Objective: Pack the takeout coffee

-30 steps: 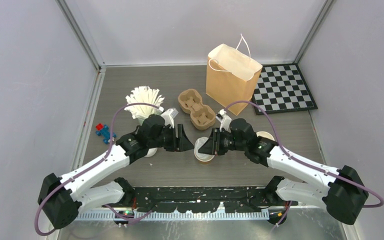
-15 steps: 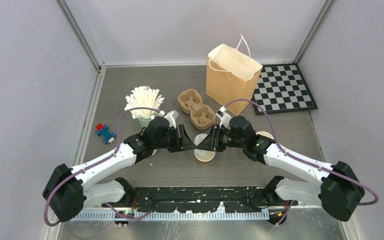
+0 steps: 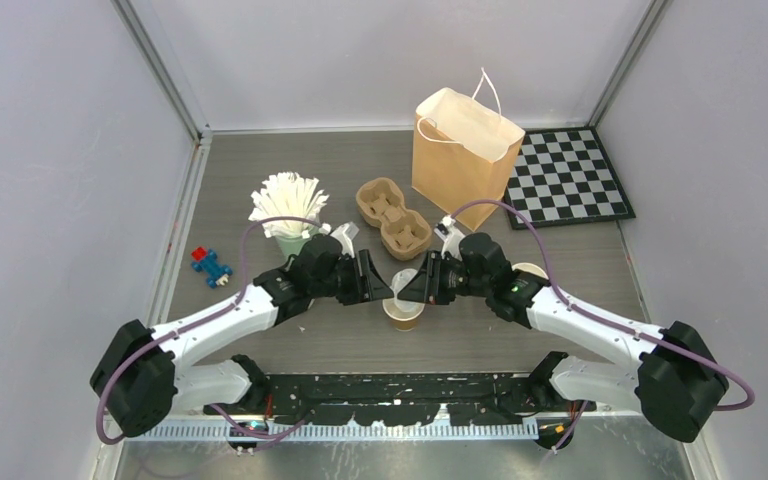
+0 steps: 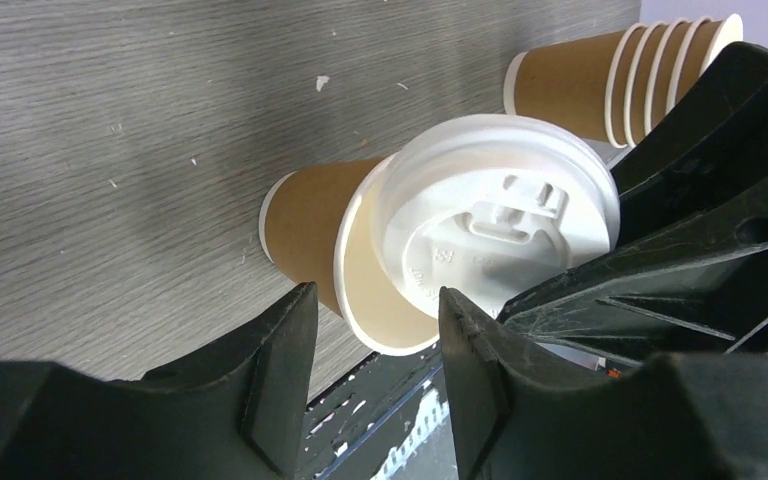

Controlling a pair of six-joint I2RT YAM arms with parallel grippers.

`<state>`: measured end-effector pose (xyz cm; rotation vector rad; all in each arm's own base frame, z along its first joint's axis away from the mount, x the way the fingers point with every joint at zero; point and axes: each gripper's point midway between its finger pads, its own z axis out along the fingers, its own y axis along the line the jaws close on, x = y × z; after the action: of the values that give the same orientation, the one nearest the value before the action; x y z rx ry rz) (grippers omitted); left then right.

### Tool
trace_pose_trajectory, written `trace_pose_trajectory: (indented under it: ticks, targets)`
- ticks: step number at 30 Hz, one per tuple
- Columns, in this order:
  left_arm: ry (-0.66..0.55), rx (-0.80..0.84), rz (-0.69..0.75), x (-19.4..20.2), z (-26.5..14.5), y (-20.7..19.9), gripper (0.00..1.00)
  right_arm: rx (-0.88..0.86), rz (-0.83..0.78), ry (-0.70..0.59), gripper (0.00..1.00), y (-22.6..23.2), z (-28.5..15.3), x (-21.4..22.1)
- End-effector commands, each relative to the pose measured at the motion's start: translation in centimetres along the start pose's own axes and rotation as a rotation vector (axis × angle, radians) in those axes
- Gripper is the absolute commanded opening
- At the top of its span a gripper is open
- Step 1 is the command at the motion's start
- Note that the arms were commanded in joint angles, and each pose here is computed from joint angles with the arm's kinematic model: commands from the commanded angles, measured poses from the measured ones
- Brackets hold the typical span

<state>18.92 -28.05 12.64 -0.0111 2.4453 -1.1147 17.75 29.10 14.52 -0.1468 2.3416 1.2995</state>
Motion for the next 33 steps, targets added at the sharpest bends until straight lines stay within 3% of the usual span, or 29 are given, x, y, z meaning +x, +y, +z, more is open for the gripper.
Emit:
trace_pose_trajectory:
  ticks: [1,10,23,25,30,33]
  targets:
    - [-0.013,0.020,0.022,-0.6,0.2,-0.7,0.49,0.046,-0.008,-0.017,0.31,-1.0,-0.5,-0.1]
    - [0.018,0.026,0.028,0.0,0.3,-0.6,0.49,0.135,0.006,-0.023,0.38,-2.3,-1.9,0.3]
    - [0.062,0.044,0.021,0.9,0.8,-0.5,0.43,0.237,-0.012,-0.046,0.41,-3.2,-3.3,-0.3]
    - [0.069,0.058,0.016,1.1,0.8,-0.7,0.42,0.240,-0.010,-0.050,0.40,-3.3,-3.3,-0.3]
    - [0.056,0.109,0.007,0.9,0.5,-1.7,0.42,0.159,-0.001,-0.045,0.24,-1.7,-3.1,-0.3]
    - [0.036,0.108,0.000,0.6,0.2,-1.8,0.45,0.096,0.006,-0.071,0.22,-0.1,-3.4,-0.9]
